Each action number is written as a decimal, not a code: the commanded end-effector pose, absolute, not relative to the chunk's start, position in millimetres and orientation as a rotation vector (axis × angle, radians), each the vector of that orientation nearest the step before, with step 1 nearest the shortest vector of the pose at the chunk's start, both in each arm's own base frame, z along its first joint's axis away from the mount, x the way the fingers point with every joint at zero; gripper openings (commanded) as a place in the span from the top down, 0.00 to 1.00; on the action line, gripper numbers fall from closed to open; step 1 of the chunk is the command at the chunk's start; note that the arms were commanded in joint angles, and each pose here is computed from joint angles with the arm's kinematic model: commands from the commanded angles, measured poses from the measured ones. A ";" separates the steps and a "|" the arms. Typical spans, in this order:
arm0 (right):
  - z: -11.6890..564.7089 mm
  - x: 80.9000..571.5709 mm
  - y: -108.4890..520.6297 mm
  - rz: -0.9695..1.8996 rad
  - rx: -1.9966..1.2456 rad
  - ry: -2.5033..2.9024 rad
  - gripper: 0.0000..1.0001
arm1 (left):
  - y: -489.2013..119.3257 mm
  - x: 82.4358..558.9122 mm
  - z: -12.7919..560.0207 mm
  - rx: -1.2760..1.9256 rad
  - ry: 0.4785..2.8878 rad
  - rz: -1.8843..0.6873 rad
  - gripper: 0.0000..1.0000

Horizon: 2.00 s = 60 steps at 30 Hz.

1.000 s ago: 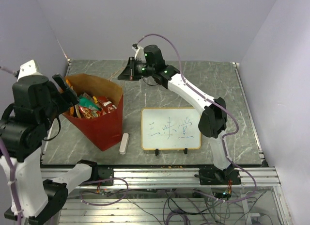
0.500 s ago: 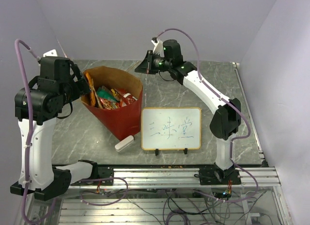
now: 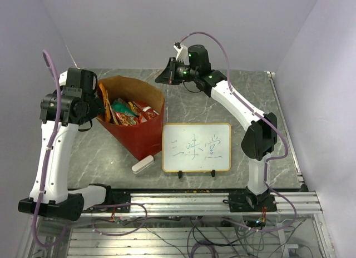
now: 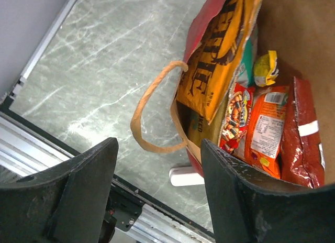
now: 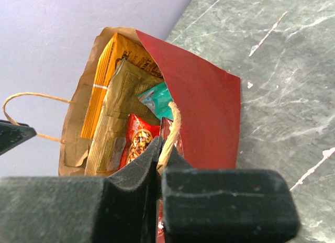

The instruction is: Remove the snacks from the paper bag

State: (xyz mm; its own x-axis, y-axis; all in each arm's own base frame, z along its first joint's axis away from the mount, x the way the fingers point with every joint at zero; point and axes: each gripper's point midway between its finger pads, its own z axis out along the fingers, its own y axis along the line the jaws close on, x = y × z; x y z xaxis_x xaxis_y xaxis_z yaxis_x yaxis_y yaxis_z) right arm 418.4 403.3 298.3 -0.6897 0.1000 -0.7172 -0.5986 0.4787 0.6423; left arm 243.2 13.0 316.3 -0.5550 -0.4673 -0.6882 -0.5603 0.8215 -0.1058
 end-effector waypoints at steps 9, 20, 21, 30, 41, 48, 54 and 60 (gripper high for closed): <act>347.2 415.3 390.7 1.290 -0.435 1.902 1.00 | 27.8 258.0 294.5 -0.939 2.171 0.025 0.47; 341.1 412.7 393.8 1.316 -0.408 1.939 1.00 | 33.2 268.7 301.1 -0.930 2.138 -0.023 0.77; 340.7 412.9 394.2 1.316 -0.406 1.939 1.00 | 32.8 269.2 301.7 -0.927 2.143 -0.024 0.77; 341.7 415.5 395.0 1.308 -0.416 1.942 0.95 | 41.4 282.8 301.9 -0.923 2.158 0.024 0.73; 339.0 419.7 398.1 1.295 -0.448 1.968 0.79 | 40.6 288.5 303.1 -0.913 2.143 -0.022 0.93; 339.6 409.0 407.4 1.286 -0.501 1.966 1.00 | 60.3 305.3 336.8 -0.897 2.066 0.014 0.93; 353.3 390.8 435.4 1.307 -0.501 1.942 1.00 | 71.0 354.6 373.1 -0.928 1.953 -0.151 0.93; 349.7 355.9 467.8 1.347 -0.521 1.942 1.00 | 69.0 404.8 412.7 -0.804 1.853 -0.405 0.93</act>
State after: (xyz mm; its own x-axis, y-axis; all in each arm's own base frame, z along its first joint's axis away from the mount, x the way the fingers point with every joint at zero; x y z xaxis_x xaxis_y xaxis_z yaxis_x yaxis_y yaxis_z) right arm 371.7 450.9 312.4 -0.7226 0.0063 -0.6912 -0.6171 0.4446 0.6492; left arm 364.5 74.5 338.5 -0.3728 -0.6949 -0.6150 -0.5889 0.6894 -0.4219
